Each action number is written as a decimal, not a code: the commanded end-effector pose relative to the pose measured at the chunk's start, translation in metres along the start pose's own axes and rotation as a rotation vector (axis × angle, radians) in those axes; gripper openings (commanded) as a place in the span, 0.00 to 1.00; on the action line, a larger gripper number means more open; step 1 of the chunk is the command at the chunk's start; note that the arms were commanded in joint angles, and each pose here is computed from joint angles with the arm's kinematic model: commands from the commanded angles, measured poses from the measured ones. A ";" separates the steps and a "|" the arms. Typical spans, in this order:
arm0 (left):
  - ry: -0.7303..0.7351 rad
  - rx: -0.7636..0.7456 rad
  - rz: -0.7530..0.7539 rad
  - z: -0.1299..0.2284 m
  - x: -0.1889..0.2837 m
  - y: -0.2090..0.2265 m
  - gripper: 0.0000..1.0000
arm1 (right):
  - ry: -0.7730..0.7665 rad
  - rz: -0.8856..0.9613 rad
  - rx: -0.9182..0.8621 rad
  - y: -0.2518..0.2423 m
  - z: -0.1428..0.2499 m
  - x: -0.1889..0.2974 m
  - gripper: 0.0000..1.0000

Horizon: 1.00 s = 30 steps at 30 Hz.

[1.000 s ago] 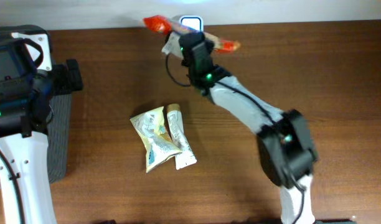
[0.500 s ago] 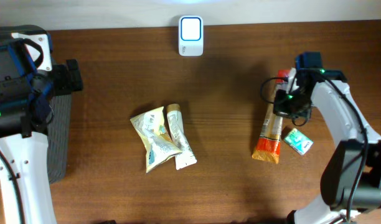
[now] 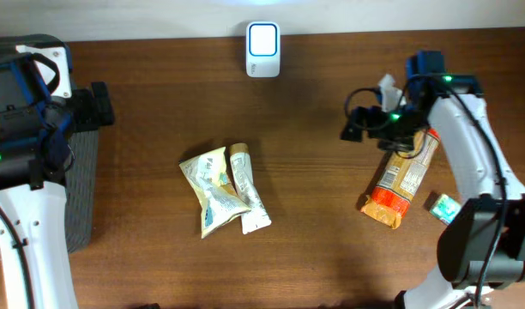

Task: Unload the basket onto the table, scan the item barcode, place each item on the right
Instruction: 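Place the spaghetti package on the right side and release, then grasp the white drink carton with the right gripper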

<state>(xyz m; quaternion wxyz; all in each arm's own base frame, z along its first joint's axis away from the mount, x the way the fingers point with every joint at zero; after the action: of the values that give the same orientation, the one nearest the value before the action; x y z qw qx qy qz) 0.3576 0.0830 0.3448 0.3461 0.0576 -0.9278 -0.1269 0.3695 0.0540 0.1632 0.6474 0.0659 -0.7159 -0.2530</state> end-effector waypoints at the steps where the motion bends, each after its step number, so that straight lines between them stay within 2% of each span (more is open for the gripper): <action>1: -0.010 -0.009 -0.011 -0.003 0.004 0.003 0.99 | 0.011 -0.026 0.062 0.036 0.014 -0.006 0.99; 6: -0.010 -0.009 -0.011 -0.003 0.004 0.003 0.99 | 0.086 -0.061 0.293 0.094 0.059 -0.074 0.97; 8: -0.010 -0.009 -0.011 -0.003 0.004 0.003 0.99 | 0.158 -0.085 0.368 0.112 0.089 -0.112 0.93; 10: -0.010 -0.009 -0.011 -0.003 0.004 0.003 0.99 | 0.211 -0.076 0.380 0.121 0.108 -0.138 0.92; 11: -0.010 -0.009 -0.011 -0.003 0.004 0.003 0.99 | 0.259 -0.064 0.389 0.125 0.123 -0.162 0.80; 12: -0.010 -0.009 -0.011 -0.003 0.004 0.003 0.99 | 0.275 -0.055 0.386 0.125 0.128 -0.172 0.74; 16: -0.010 -0.009 -0.011 -0.003 0.004 0.003 0.99 | 0.296 -0.040 0.368 0.123 0.132 -0.185 0.72; 18: -0.010 -0.009 -0.011 -0.003 0.004 0.003 0.99 | 0.323 -0.018 0.346 0.116 0.140 -0.194 0.67; 22: -0.011 -0.009 -0.012 -0.003 0.004 0.003 0.99 | 0.313 -0.015 0.297 0.116 0.139 -0.197 0.12; 23: -0.011 -0.009 -0.012 -0.003 0.004 0.003 0.99 | 0.312 -0.011 0.269 0.116 0.139 -0.197 0.11; 24: -0.010 -0.009 -0.011 -0.003 0.004 0.003 0.99 | 0.313 -0.010 0.265 0.116 0.139 -0.197 0.04; 25: -0.011 -0.009 -0.012 -0.003 0.004 0.003 0.99 | 0.315 -0.031 0.264 0.117 0.138 -0.194 0.04; 27: -0.010 -0.009 -0.011 -0.003 0.004 0.003 0.99 | 0.328 -0.182 0.335 0.132 0.128 -0.171 0.04; 28: -0.010 -0.009 -0.011 -0.003 0.004 0.003 0.99 | 0.305 -0.268 0.368 0.140 0.118 -0.149 0.04; 30: -0.011 -0.009 -0.012 -0.003 0.004 0.003 0.99 | 0.180 -0.461 0.428 0.154 0.089 -0.075 0.04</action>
<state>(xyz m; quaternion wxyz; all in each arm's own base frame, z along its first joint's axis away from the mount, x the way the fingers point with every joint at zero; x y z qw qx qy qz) 0.3576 0.0830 0.3448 0.3461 0.0576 -0.9278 -0.1269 0.3141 0.2569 0.0687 0.7080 0.2679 -0.6239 -0.1942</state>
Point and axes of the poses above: each gripper's point midway between its finger pads, its own x axis back along the fingers, its own y axis along the line the jaws close on, z = x × y, the point moved 3 cm from there along x, back along the fingers, and after that the axes turned 13 degrees about -x, right-handed, at the moved point
